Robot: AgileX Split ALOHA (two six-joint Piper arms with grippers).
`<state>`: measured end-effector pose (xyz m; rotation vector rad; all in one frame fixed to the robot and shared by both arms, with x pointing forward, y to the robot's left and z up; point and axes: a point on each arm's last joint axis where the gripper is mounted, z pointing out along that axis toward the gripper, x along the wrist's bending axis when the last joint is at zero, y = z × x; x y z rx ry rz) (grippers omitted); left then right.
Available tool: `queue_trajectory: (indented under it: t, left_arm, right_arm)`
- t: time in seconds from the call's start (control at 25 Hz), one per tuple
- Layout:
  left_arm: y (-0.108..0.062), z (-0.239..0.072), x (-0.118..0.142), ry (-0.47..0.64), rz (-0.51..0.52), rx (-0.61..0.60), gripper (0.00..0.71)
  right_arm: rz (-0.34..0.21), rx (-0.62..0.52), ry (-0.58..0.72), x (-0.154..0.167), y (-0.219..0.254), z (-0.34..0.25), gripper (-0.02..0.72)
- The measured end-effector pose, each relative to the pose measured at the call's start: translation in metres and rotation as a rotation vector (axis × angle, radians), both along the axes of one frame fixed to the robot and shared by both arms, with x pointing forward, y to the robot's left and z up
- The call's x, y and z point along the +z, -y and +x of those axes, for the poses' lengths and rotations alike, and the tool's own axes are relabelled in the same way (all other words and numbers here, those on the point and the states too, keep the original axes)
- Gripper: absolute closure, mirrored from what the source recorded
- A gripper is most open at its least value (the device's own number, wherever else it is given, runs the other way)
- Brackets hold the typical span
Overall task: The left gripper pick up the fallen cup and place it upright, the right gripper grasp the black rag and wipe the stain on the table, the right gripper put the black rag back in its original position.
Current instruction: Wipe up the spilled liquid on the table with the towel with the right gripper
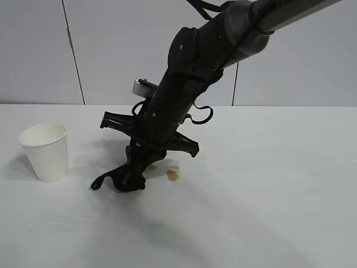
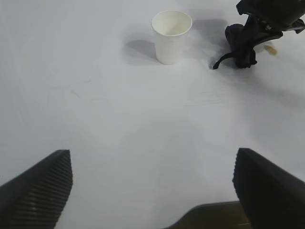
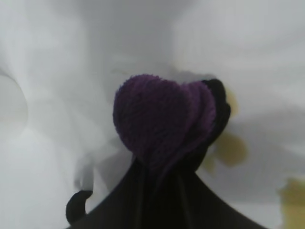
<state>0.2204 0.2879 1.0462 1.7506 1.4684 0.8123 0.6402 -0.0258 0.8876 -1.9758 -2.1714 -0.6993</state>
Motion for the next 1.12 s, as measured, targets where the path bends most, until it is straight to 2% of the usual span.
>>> queue_trajectory:
  t: [0.16,0.44,0.76,0.88,1.12]
  left_arm:
    - [0.000,0.000,0.000,-0.001,0.000,0.000,0.050]
    - [0.000,0.000,0.000,-0.002,0.000,0.000,0.050]
    - [0.000,0.000,0.000,-0.002,0.000,0.000,0.050]
    - [0.000,0.000,0.000,-0.002,0.000,0.000,0.050]
    - [0.000,0.000,0.000,-0.002,-0.002,-0.001,0.050]
  right_arm:
    - [-0.032,0.006,-0.011,0.006,0.013,0.004,0.630]
    - [-0.196,0.091,-0.025,0.018,0.034,0.011,0.630]
    - [-0.318,0.136,-0.063,0.022,0.049,0.011,0.630]
    - [-0.286,0.121,-0.071,0.023,0.048,0.011,0.630]
    - [-0.064,0.050,-0.041,0.029,0.028,0.014,0.630]
